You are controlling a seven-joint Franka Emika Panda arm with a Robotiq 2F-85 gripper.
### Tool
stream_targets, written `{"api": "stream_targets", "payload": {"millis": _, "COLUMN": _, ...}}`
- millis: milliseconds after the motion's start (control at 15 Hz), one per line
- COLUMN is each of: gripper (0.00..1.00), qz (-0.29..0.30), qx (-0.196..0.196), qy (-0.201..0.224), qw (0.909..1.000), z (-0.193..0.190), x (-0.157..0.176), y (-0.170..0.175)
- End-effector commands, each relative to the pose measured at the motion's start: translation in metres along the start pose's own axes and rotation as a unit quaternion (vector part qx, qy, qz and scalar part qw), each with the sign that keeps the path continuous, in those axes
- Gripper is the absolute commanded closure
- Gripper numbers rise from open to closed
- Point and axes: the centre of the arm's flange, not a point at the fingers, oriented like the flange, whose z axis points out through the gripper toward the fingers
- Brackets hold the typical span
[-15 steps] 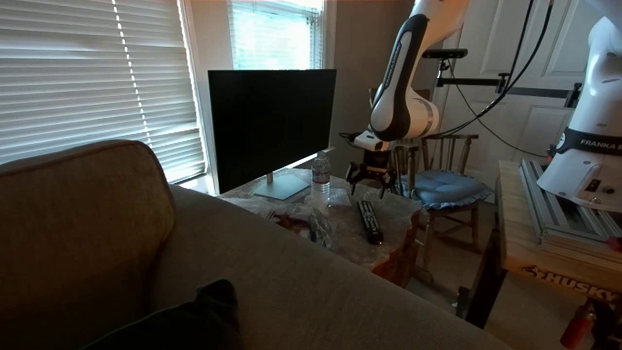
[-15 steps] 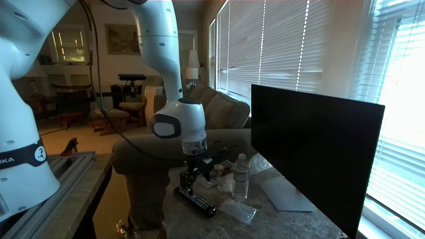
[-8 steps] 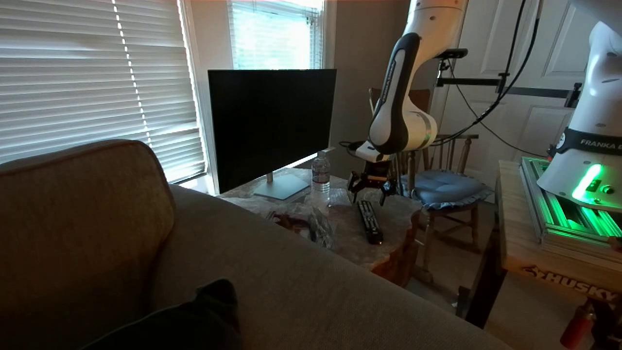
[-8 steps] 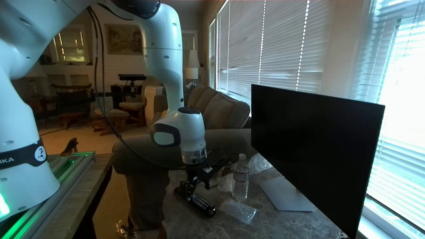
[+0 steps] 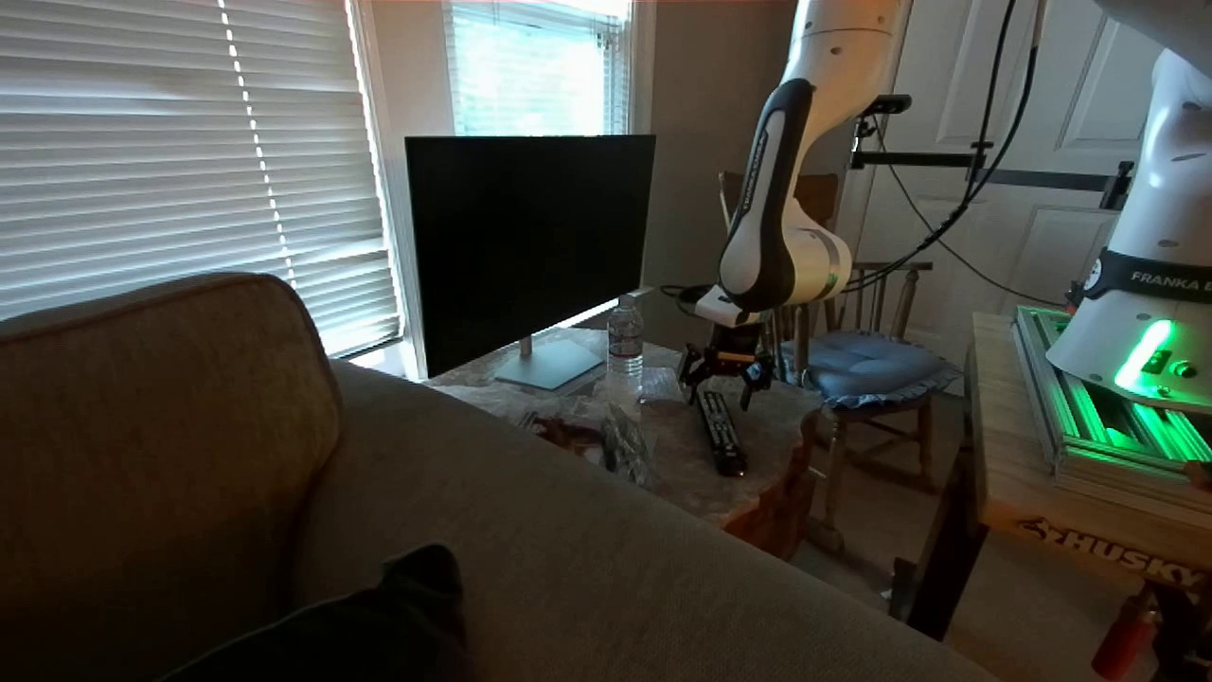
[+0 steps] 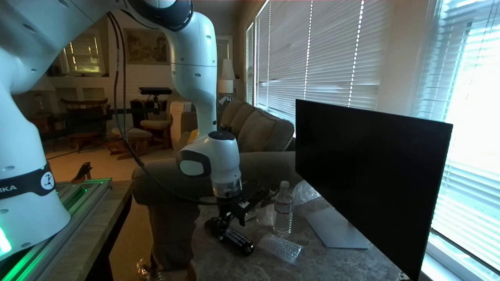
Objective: Remove the black remote from the table and put it on the couch
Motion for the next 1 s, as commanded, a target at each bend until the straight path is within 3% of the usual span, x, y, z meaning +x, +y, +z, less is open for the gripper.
{"api": "stream_targets", "payload": {"millis": 0, "gripper": 0.00, "qz": -0.017, "qx": -0.008, "qy": -0.001, "qw": 0.9998, "z": 0.014, "x": -0.004, "y": 0.001}}
{"api": "stream_targets", "payload": {"millis": 600, "gripper": 0.02, "qz": -0.021, "qx": -0.021, "qy": -0.002, "qw": 0.9996, "z": 0.022, "x": -0.007, "y": 0.003}}
{"api": "stream_targets", "payload": {"millis": 667, "gripper": 0.17, "qz": -0.022, "qx": -0.023, "qy": -0.003, "qw": 0.9995, "z": 0.022, "x": -0.007, "y": 0.003}}
{"api": "stream_targets", "payload": {"millis": 933, "gripper": 0.47, "qz": -0.024, "qx": -0.023, "qy": -0.006, "qw": 0.9994, "z": 0.024, "x": -0.007, "y": 0.004}}
